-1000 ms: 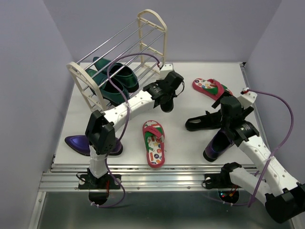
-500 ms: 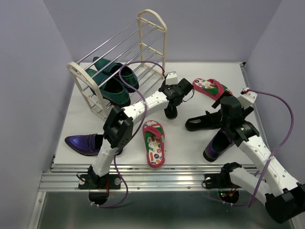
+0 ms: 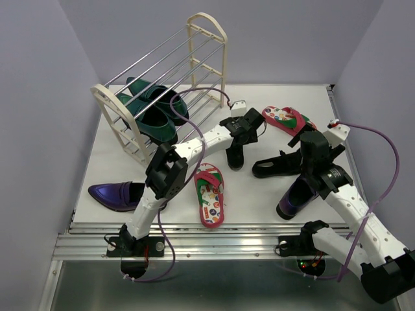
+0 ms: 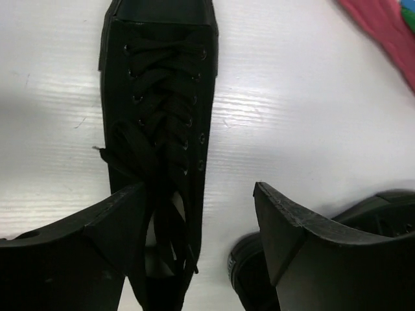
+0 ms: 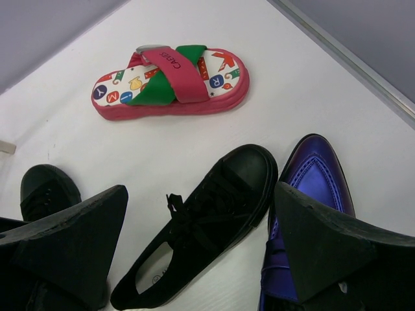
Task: Place and organize the shoes onto the shoe shelf
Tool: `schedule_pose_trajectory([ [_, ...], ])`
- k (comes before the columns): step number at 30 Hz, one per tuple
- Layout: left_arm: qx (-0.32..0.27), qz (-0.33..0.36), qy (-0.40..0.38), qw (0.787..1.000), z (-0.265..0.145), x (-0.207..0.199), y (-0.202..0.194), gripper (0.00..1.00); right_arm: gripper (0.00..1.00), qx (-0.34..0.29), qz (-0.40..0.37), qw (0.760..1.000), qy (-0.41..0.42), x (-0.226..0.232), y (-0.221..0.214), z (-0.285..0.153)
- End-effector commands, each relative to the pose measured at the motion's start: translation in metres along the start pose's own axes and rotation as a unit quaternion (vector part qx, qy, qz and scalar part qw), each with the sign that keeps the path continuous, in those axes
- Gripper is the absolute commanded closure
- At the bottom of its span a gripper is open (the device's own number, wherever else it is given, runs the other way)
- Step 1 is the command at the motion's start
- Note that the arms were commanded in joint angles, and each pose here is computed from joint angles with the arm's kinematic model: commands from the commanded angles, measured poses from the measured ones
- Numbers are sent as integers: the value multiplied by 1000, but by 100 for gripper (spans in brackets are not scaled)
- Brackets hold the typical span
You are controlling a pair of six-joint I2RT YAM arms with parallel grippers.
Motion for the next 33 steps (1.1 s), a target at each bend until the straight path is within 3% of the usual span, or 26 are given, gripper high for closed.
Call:
schedule_pose_trajectory([
  [1, -47, 10, -93, 994, -50, -26, 44, 21, 0, -20, 18, 1000, 3, 0, 8, -1],
  [10, -131, 64, -200, 969, -154, -48, 104, 25, 0, -6, 11, 1000, 13, 9, 5, 3],
  [19, -160, 61, -86, 981, -177, 6, 120, 26, 0, 18, -18, 999, 44, 24, -3, 7],
  [22, -153, 79, -77, 982, -174, 15, 113, 25, 0, 61, -53, 991, 108, 46, -20, 9],
  [27, -170, 88, -43, 981, -188, 30, 125, 26, 0, 161, -111, 953, 230, 93, -64, 4],
  [33, -209, 81, -50, 973, -228, 39, 154, 26, 0, 184, -172, 921, 297, 146, -91, -17],
])
Point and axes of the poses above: each gripper's point midway between its finger pads, its own z axis out along the fingers, its own x axis along the line the jaws close on, y = z × x, the point moved 3 cm from there along -z, back along the fingers
